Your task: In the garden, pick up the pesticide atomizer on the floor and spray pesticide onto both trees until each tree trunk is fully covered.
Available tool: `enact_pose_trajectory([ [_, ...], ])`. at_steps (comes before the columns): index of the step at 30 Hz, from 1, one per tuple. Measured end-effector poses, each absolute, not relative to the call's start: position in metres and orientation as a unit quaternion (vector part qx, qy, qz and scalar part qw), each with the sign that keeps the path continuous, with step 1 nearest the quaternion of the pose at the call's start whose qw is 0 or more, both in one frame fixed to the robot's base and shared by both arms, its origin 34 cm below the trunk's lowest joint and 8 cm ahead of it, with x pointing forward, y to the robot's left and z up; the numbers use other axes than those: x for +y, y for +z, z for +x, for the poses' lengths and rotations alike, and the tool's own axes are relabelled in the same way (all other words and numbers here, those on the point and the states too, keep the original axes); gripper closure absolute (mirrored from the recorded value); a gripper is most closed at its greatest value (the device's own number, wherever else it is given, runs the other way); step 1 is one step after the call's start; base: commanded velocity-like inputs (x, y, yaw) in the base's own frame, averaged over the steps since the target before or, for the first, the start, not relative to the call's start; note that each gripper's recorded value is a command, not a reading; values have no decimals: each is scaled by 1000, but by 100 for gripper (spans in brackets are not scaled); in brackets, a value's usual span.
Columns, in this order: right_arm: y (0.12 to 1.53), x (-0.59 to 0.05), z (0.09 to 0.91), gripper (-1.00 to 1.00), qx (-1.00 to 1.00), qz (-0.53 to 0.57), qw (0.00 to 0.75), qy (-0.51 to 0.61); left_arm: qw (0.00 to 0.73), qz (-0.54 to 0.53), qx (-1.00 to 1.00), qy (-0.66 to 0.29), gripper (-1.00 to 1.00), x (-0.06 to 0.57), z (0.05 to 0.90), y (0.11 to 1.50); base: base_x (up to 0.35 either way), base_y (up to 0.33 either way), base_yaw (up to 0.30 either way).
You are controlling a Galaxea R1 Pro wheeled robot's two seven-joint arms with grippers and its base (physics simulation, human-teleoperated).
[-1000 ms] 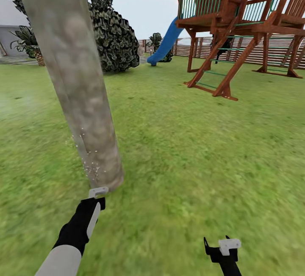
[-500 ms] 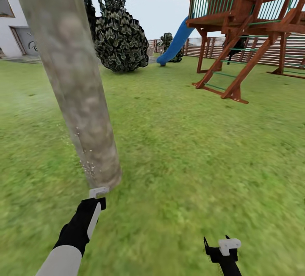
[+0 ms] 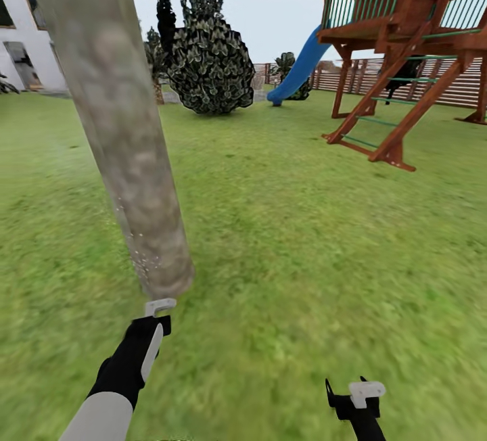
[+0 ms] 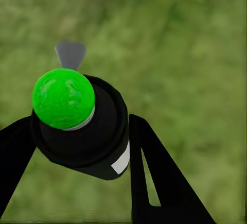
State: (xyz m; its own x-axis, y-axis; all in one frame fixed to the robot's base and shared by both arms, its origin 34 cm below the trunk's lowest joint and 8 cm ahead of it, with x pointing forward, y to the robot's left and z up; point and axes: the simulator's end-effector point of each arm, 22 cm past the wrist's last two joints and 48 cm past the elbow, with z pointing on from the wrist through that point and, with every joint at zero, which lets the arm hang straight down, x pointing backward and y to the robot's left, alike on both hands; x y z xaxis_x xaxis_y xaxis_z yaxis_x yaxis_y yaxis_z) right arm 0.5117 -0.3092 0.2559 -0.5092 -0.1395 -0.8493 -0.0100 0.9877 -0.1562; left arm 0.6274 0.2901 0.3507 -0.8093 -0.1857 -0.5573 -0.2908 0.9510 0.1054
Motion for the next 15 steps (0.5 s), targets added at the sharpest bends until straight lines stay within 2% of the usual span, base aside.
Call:
enact_pose_trajectory([
  [3,256,-309,512,-100,866,-43,494,-66,282,-126,947,93,100,290,627,351,99,-276,234],
  [15,256,-309,512,-100,866,-43,494,-66,282,-126,947,93,100,290,627,351,116,-276,19],
])
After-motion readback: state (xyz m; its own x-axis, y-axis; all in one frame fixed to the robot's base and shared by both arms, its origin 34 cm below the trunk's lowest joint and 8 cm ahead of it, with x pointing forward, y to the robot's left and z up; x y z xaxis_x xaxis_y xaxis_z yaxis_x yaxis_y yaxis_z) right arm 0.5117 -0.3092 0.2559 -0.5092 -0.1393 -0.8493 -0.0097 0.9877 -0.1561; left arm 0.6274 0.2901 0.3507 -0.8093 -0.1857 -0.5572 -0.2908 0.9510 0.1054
